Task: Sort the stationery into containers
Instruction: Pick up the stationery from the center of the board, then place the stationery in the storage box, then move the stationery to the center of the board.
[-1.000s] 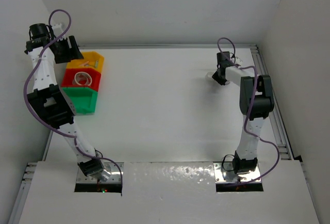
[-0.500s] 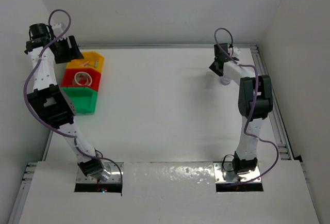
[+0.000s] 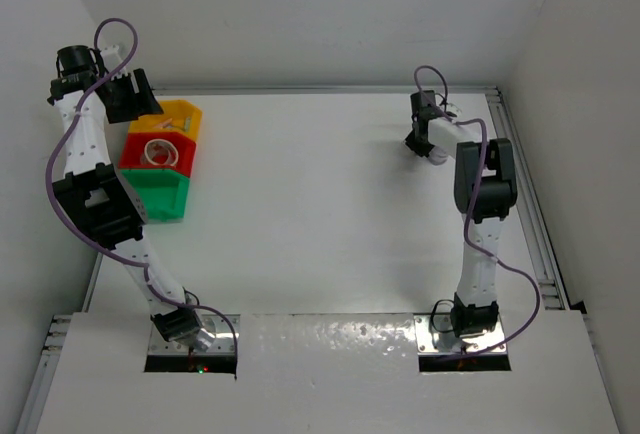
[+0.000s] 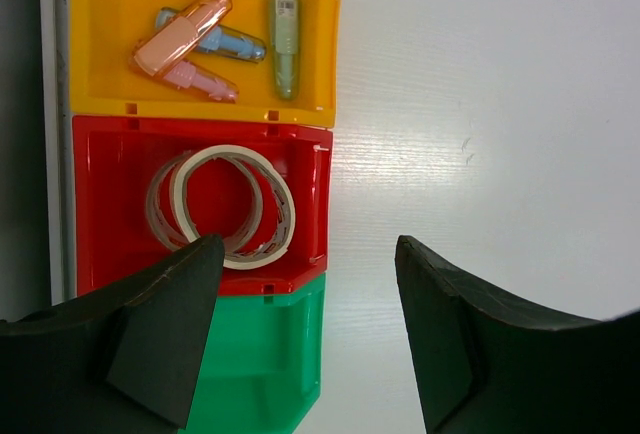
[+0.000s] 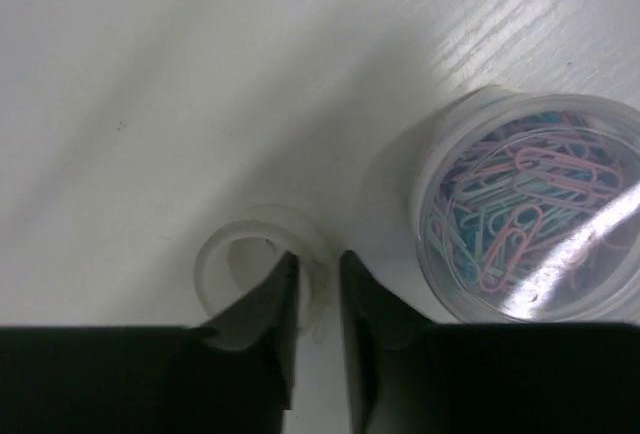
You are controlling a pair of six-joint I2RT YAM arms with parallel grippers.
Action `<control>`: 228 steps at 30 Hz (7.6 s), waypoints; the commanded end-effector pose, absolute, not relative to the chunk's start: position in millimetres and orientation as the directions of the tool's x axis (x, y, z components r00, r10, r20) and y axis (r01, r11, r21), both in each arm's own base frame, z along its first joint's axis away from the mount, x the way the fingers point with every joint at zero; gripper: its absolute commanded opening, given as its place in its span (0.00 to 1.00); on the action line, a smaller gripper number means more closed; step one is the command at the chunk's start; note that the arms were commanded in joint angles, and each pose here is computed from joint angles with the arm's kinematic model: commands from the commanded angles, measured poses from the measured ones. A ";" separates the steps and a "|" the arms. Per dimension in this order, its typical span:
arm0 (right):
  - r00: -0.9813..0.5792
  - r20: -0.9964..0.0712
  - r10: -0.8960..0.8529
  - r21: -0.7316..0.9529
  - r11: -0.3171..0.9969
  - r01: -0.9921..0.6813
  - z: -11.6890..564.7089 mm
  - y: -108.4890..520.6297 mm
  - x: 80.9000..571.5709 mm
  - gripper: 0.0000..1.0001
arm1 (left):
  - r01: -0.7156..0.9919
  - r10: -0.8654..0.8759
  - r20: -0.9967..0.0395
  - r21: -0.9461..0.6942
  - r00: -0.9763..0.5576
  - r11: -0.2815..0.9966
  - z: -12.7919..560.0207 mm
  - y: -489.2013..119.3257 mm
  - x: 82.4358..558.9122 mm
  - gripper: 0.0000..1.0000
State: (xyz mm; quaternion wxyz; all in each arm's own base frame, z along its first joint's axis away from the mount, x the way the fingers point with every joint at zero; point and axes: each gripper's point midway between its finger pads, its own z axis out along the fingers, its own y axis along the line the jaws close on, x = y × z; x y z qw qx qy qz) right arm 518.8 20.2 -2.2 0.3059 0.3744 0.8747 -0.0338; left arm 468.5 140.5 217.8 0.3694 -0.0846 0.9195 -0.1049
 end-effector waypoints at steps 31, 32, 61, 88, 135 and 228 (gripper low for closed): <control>-0.528 -0.830 0.180 0.326 0.925 -0.197 166.5 343.5 442.4 0.00 | 0.571 0.282 -0.603 -0.362 -0.746 0.737 196.0 -194.6 412.1 0.71; -0.530 -0.828 0.182 0.329 0.924 -0.195 165.3 343.6 440.9 0.00 | 0.576 0.284 -0.605 -0.364 -0.744 0.732 196.0 -197.5 413.0 0.71; -0.529 -0.828 0.188 0.394 0.866 -0.309 184.2 359.6 427.2 0.76 | 0.479 0.187 -0.592 -0.386 -0.784 0.788 197.2 -141.9 435.1 0.00; -0.555 -0.810 0.189 0.371 0.898 -0.235 155.4 308.4 417.7 0.80 | -0.141 -0.296 -0.546 -0.308 -0.784 0.941 131.6 190.4 473.8 0.00; -0.715 -0.605 0.350 -0.013 0.894 0.449 77.4 -25.7 515.4 0.99 | 0.074 -0.173 -0.689 -0.313 -0.704 0.947 232.7 105.5 475.1 0.55; -0.465 -0.756 -0.461 -0.093 0.778 -0.621 41.2 387.7 366.6 0.17 | 0.136 -0.108 -0.691 -0.289 -0.715 0.947 244.0 68.6 466.0 0.58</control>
